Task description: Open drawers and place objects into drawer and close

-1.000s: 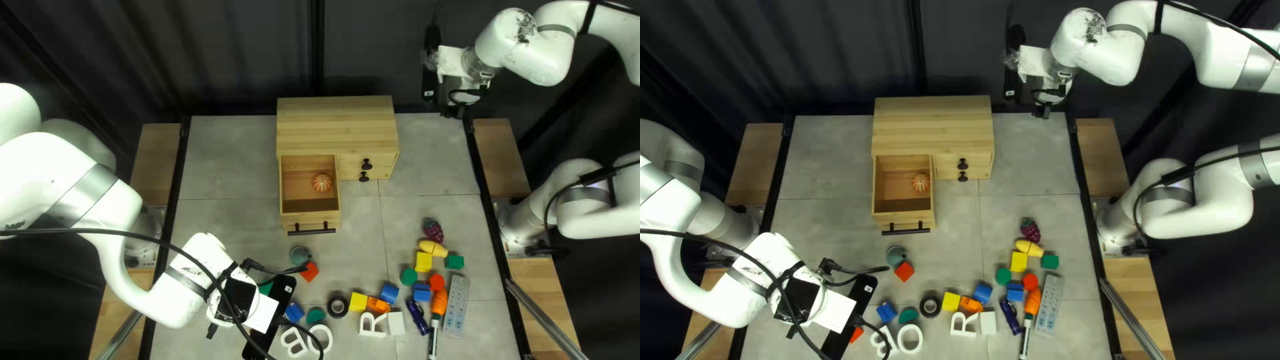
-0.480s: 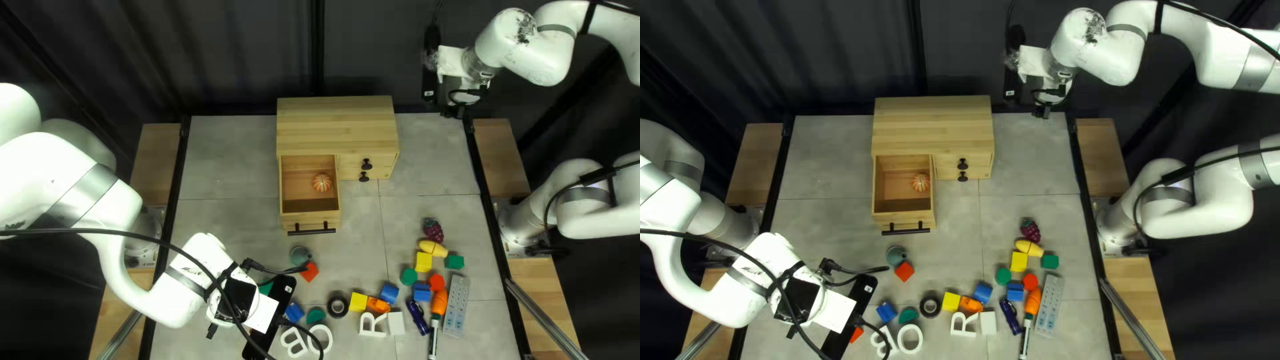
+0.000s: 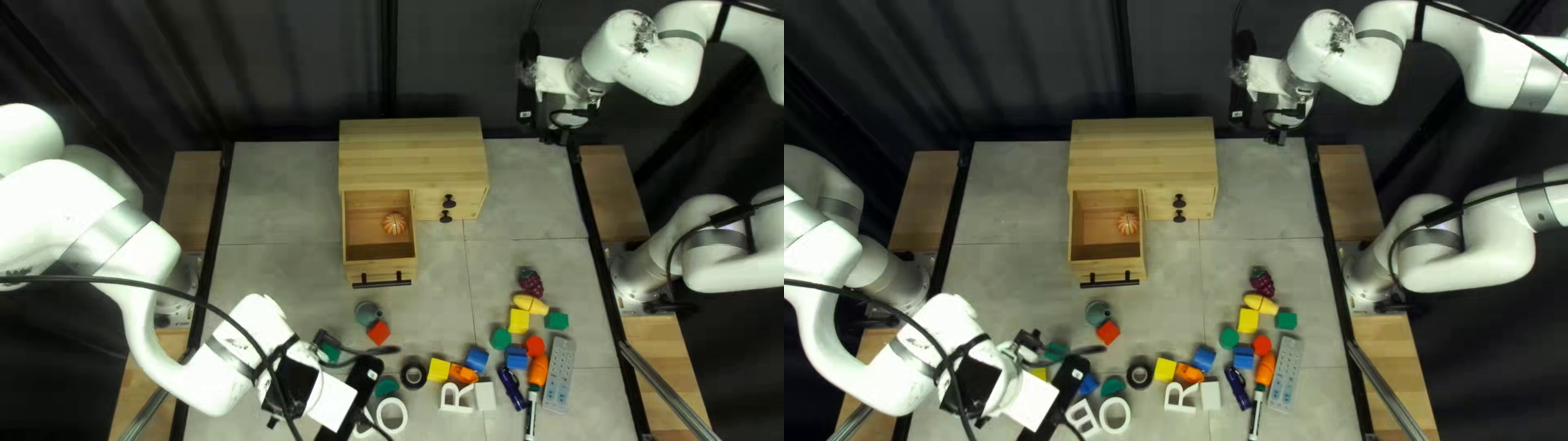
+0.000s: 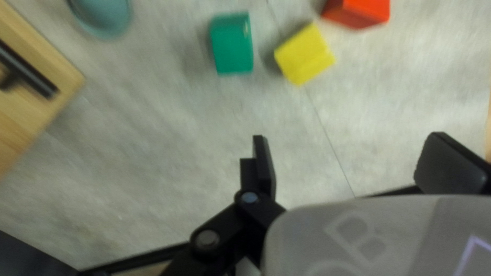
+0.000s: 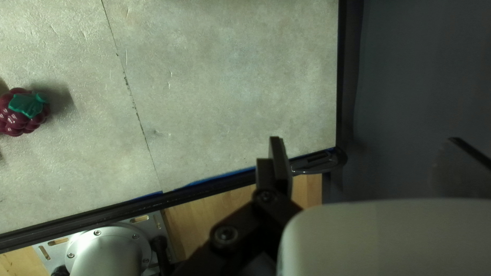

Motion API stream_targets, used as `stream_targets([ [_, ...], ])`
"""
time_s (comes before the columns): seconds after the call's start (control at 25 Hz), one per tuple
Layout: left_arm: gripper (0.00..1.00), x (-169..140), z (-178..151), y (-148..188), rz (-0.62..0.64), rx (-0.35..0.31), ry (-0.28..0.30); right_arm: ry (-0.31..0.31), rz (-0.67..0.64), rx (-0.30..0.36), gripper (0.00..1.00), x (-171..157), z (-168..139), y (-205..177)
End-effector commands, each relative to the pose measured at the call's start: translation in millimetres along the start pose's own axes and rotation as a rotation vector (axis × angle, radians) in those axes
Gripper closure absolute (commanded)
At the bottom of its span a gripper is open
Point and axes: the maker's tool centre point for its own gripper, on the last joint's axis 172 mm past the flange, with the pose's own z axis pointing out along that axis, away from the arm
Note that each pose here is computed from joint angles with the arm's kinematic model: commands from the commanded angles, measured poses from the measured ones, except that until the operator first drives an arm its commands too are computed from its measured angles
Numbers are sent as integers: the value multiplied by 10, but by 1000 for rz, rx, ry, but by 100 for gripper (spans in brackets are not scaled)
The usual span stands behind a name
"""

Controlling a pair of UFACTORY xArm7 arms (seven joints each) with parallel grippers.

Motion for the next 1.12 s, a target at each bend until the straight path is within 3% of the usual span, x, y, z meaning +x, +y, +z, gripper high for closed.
stream_targets([
  [0.04, 0, 162, 131, 76, 50, 43, 61, 0, 0, 0, 0, 0, 0, 0],
  [0.36, 0, 439, 173, 179, 195, 55, 62, 0, 0, 0, 0, 0, 0, 0],
  [0.64, 0, 39, 302, 168, 146, -31, -15, 0, 0, 0, 0, 0, 0, 0],
  [0.88, 0, -238, 506, 319, 255, -36, -88, 0, 0, 0, 0, 0, 0, 0],
  [1.04, 0, -292, 596, 285, 162, -81, -77, 0, 0, 0, 0, 0, 0, 0],
  [1.12, 0, -342, 633, 291, 52, -112, -68, 0, 0, 0, 0, 0, 0, 0],
])
